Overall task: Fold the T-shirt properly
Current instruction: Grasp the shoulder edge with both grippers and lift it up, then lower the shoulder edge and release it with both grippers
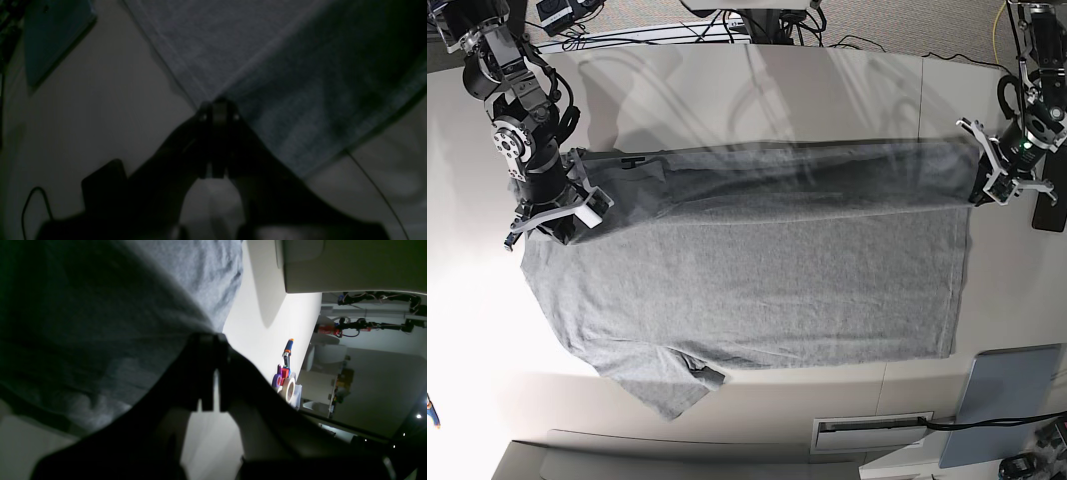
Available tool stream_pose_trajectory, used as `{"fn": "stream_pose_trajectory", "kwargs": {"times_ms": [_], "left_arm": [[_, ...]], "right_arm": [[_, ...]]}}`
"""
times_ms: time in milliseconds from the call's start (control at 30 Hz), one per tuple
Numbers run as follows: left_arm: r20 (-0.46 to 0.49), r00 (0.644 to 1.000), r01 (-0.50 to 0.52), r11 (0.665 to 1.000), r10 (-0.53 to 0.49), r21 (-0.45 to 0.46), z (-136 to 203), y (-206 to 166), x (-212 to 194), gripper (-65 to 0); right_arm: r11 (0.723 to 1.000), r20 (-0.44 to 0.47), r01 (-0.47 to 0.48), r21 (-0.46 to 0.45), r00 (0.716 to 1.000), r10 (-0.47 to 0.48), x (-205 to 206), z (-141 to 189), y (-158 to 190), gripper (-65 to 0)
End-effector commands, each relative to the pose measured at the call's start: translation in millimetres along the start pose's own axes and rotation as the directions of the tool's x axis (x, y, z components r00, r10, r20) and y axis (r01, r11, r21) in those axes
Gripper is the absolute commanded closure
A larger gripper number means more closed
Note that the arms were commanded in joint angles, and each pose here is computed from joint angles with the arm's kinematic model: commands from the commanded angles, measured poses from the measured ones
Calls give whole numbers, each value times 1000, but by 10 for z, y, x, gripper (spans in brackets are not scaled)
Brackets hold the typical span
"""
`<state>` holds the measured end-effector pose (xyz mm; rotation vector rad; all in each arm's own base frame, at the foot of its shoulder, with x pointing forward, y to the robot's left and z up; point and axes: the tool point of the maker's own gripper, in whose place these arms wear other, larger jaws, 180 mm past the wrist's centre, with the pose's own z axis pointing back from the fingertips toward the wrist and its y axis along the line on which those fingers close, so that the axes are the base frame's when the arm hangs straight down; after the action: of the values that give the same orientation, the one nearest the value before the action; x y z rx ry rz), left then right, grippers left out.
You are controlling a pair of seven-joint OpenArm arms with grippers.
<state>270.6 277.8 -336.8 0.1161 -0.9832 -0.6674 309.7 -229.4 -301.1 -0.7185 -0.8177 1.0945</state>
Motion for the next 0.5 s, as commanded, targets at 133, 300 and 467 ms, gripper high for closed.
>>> {"fn": "stream_pose_trajectory", "kwargs": {"times_ms": [133, 300, 467], "left_arm": [[82, 996, 24, 998, -29, 61, -16, 260, 296, 0], [91, 995, 27, 997, -33, 70, -28, 302, 341, 0], [87, 996, 20, 997, -26, 71, -40, 313, 317, 0]], "right_arm": [[999, 14, -5, -48, 1000, 6, 26, 9, -162, 0], [999, 14, -5, -48, 1000, 6, 26, 8, -163, 0], [999, 14, -5, -48, 1000, 6, 26, 8, -163, 0]]}}
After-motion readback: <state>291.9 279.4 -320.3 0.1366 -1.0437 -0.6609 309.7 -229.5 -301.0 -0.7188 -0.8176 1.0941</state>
